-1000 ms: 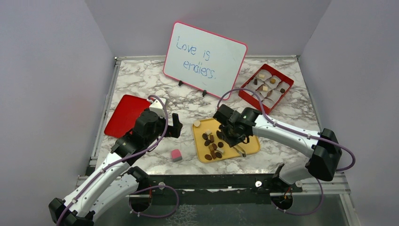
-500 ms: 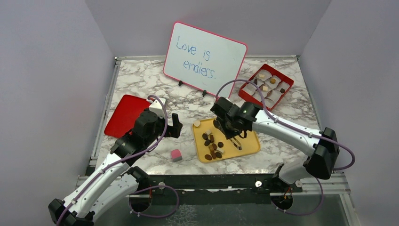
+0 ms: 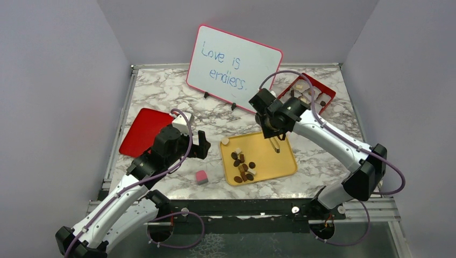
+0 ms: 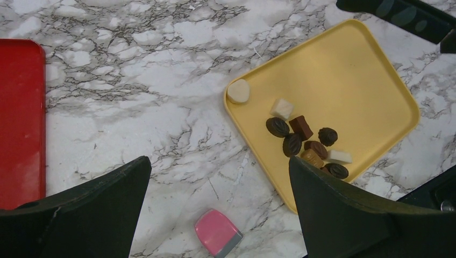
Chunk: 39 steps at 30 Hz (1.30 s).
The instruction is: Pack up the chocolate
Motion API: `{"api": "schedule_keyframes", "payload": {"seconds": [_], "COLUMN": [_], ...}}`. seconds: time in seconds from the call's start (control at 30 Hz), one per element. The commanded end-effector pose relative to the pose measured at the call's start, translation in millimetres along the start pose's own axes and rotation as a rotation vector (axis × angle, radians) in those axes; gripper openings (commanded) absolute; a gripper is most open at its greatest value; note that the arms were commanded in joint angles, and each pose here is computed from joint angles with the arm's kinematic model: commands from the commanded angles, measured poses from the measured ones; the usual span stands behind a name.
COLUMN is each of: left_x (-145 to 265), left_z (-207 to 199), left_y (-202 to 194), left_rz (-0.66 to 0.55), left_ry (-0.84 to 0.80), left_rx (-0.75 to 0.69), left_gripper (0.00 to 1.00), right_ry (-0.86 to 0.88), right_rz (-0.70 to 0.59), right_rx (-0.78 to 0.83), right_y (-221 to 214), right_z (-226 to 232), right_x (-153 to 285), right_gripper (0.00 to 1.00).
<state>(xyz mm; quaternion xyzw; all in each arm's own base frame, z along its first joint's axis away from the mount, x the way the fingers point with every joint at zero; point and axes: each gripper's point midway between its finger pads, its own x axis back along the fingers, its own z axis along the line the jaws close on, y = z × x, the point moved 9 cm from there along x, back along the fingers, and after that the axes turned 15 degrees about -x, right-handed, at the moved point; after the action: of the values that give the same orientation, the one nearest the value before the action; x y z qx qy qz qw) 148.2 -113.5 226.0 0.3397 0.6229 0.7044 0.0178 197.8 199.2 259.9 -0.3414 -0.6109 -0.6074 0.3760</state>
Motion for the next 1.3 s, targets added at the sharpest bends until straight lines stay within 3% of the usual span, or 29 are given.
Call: {"api": "schedule_keyframes", "payload": {"seconds": [0.0, 0.63, 1.27], "left_x": [4.3, 5.8, 6.9], "left_z": [-3.4, -4.9, -5.7], "left_y": [5.4, 5.7, 5.5], "left_rz": [-0.048, -0.057, -0.062], "left_ry": [-0.038, -0.056, -0.054], "left_rx": [0.002, 0.003, -0.004], "left_gripper": [0.99, 0.99, 0.99], "right_ry": [-0.092, -0.286, -0.486], "right_rz": [-0.060, -0.102, -0.008], "right_rx": [-0.093, -0.421, -0.547], "right_y": [27.6, 98.9, 126.8], "right_z": [-29.2, -122.2, -172.0], "right_x": [3.1, -53.8, -114.0], "right_gripper": [0.24, 0.24, 0.26]}}
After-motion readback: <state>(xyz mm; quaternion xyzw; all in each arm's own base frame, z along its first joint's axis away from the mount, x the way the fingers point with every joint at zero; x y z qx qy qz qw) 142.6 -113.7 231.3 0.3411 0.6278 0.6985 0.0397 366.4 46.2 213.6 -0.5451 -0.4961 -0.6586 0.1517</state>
